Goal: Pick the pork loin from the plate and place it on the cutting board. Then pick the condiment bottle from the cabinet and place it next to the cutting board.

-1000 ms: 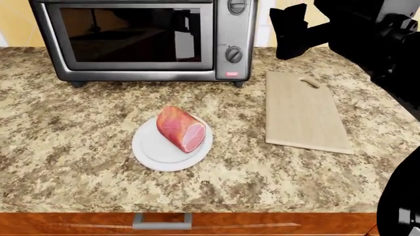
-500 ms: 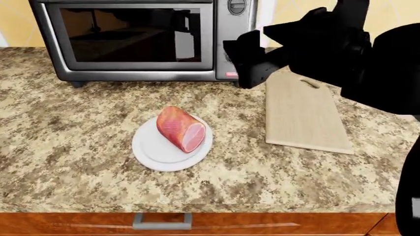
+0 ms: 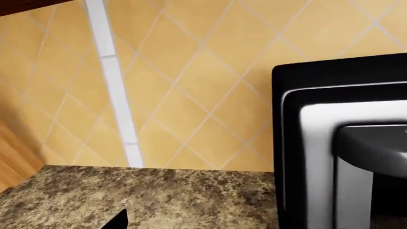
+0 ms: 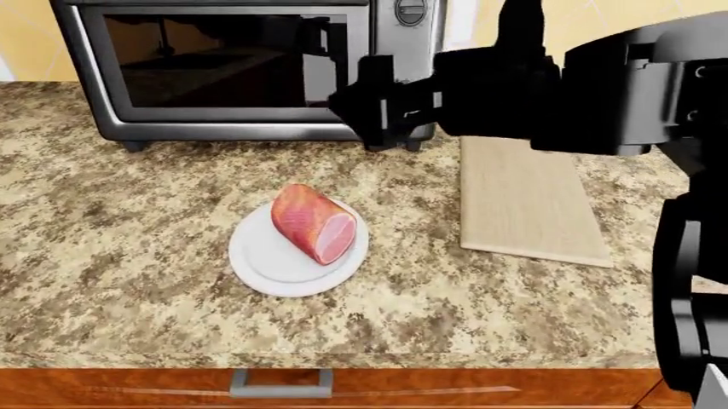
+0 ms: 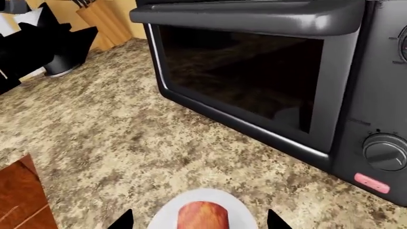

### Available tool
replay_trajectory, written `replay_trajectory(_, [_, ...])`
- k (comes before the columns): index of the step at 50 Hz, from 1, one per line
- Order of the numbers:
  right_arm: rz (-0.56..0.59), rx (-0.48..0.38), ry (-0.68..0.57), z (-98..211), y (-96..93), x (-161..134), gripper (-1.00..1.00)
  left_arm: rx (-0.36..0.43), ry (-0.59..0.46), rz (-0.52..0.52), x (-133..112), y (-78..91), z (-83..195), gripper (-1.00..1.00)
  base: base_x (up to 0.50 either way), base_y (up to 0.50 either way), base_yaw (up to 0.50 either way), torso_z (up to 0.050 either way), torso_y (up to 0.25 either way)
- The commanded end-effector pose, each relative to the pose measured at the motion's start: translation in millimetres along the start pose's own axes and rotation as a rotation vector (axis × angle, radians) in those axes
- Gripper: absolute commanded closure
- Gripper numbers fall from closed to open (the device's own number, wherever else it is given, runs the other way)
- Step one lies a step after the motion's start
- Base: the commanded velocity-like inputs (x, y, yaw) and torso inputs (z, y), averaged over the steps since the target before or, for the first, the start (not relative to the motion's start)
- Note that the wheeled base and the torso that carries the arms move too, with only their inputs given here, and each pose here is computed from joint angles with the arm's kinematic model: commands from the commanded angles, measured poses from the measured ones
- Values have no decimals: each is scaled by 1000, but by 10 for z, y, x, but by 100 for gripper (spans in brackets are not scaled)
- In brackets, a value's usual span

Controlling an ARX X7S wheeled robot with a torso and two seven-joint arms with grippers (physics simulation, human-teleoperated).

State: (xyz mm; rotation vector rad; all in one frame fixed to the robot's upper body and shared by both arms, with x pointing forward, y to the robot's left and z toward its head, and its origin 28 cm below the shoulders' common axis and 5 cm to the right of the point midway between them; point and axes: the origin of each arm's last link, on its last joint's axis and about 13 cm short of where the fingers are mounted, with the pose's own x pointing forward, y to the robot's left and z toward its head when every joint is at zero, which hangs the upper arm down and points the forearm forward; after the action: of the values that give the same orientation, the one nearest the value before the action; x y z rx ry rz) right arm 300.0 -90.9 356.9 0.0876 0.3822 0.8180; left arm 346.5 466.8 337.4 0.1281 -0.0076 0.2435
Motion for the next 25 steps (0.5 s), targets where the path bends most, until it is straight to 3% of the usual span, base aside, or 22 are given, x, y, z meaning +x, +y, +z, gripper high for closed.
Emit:
replay_trajectory(1, [50, 45, 86, 49, -22, 135, -100, 23, -21, -45, 8, -1, 13, -100, 0, 0, 0, 0, 0])
replay_trajectory(8, [60, 48, 98, 46, -40, 193, -100, 40, -47, -137, -135, -16, 39, -100, 0, 0, 0, 0, 0])
replay_trajectory(18, [76, 48, 112, 63, -35, 212, -100, 22, -46, -275, -474, -209, -87, -100, 0, 0, 0, 0, 0])
replay_trajectory(25, [83, 40, 138, 71, -19, 202, -100, 24, -57, -313, -529, -272, -94, -100, 0, 0, 0, 0, 0])
